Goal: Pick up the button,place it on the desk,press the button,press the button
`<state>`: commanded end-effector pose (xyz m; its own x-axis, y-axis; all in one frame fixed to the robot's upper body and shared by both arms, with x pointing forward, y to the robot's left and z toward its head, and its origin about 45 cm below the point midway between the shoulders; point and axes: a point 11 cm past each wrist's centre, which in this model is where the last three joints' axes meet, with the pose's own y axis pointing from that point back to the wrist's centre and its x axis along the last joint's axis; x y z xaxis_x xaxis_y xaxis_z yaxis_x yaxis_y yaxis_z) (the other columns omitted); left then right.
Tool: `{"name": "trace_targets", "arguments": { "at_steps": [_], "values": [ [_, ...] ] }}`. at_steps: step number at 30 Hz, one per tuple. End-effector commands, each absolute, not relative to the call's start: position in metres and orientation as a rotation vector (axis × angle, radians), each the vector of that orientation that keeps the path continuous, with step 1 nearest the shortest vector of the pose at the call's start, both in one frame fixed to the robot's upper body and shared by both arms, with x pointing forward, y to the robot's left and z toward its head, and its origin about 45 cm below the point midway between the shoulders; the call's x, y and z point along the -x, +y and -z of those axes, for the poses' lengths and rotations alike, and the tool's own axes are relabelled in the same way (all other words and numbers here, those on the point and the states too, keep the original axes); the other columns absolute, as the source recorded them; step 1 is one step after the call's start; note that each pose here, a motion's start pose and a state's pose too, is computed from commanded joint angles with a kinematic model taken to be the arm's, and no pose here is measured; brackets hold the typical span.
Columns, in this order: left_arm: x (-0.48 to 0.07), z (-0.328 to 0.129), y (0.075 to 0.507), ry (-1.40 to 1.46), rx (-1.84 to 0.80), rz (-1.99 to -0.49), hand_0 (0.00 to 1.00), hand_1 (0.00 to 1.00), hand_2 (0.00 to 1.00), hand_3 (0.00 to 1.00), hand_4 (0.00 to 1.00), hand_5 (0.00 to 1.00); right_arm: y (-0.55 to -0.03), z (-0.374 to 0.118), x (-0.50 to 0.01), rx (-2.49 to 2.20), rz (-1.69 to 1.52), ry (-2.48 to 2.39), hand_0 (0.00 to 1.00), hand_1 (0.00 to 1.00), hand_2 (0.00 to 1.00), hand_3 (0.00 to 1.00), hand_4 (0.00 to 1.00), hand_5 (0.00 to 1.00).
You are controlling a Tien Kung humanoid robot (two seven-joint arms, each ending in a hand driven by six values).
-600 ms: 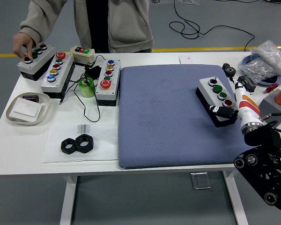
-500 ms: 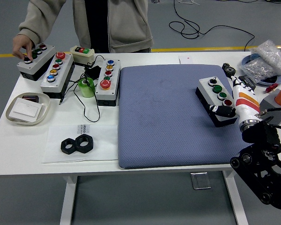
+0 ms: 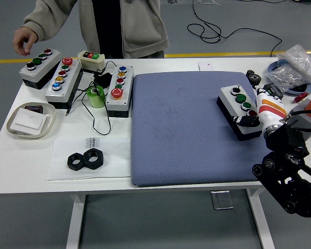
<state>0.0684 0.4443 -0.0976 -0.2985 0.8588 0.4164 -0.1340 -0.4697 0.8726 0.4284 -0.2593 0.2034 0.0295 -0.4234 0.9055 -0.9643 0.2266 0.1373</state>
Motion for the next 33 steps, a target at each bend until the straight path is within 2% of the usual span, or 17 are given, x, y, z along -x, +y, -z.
{"name": "trace_targets", "arguments": {
  "at_steps": [2, 3, 8, 9, 14, 15, 20, 21, 26, 27, 32, 33],
  "values": [
    [-0.069, 0.098, 0.444, 0.982, -1.236, -1.846, 0.741, 0.818, 0.84, 0.809, 0.586, 0.998, -0.26, -0.204, -0.433, -1.347, -0.705, -1.533, 0.958, 0.763, 0.834, 0.902, 0.998, 0.359],
    [-0.069, 0.098, 0.444, 0.982, -1.235, -1.847, 0.74, 0.817, 0.84, 0.809, 0.587, 0.998, -0.26, -0.204, -0.434, -1.345, -0.697, -1.525, 0.928, 0.722, 0.795, 0.887, 0.998, 0.364],
    [-0.07, 0.098, 0.444, 0.983, -1.226, -1.855, 0.74, 0.817, 0.84, 0.809, 0.587, 0.998, -0.264, -0.202, -0.444, -1.326, -0.651, -1.455, 0.928, 0.722, 0.795, 0.887, 0.998, 0.364],
    [-0.07, 0.098, 0.444, 0.983, -1.224, -1.857, 0.737, 0.819, 0.841, 0.808, 0.587, 0.998, -0.266, -0.201, -0.447, -1.319, -0.64, -1.438, 0.865, 0.669, 0.743, 0.878, 0.998, 0.366],
    [-0.071, 0.098, 0.443, 0.984, -1.219, -1.859, 0.737, 0.819, 0.841, 0.808, 0.587, 0.998, -0.269, -0.198, -0.452, -1.302, -0.612, -1.406, 0.865, 0.669, 0.743, 0.878, 0.998, 0.366],
    [-0.071, 0.098, 0.443, 0.983, -1.218, -1.86, 0.737, 0.818, 0.839, 0.808, 0.586, 0.998, -0.27, -0.196, -0.452, -1.298, -0.606, -1.396, 0.69, 0.603, 0.677, 0.842, 0.998, 0.366],
    [-0.073, 0.097, 0.443, 0.983, -1.213, -1.863, 0.737, 0.818, 0.839, 0.808, 0.586, 0.998, -0.271, -0.193, -0.453, -1.287, -0.608, -1.36, 0.69, 0.603, 0.677, 0.842, 0.998, 0.366],
    [-0.073, 0.097, 0.443, 0.982, -1.212, -1.864, 0.735, 0.819, 0.839, 0.808, 0.585, 0.998, -0.271, -0.193, -0.453, -1.288, -0.614, -1.344, 0.529, 0.513, 0.559, 0.779, 0.997, 0.352],
    [-0.073, 0.097, 0.443, 0.982, -1.21, -1.865, 0.735, 0.819, 0.839, 0.808, 0.585, 0.998, -0.268, -0.194, -0.451, -1.288, -0.651, -1.298, 0.529, 0.513, 0.559, 0.779, 0.997, 0.352],
    [-0.073, 0.097, 0.443, 0.982, -1.209, -1.866, 0.735, 0.819, 0.839, 0.808, 0.586, 0.998, -0.267, -0.195, -0.45, -1.287, -0.667, -1.29, 0.504, 0.475, 0.513, 0.73, 0.973, 0.323],
    [-0.073, 0.097, 0.443, 0.983, -1.207, -1.869, 0.735, 0.819, 0.839, 0.808, 0.586, 0.998, -0.261, -0.204, -0.447, -1.293, -0.745, -1.267, 0.504, 0.475, 0.513, 0.73, 0.973, 0.323],
    [-0.073, 0.097, 0.443, 0.983, -1.206, -1.869, 0.732, 0.819, 0.839, 0.808, 0.586, 0.998, -0.26, -0.205, -0.447, -1.297, -0.761, -1.261, 0.493, 0.461, 0.506, 0.725, 0.93, 0.316]
  ]
}}
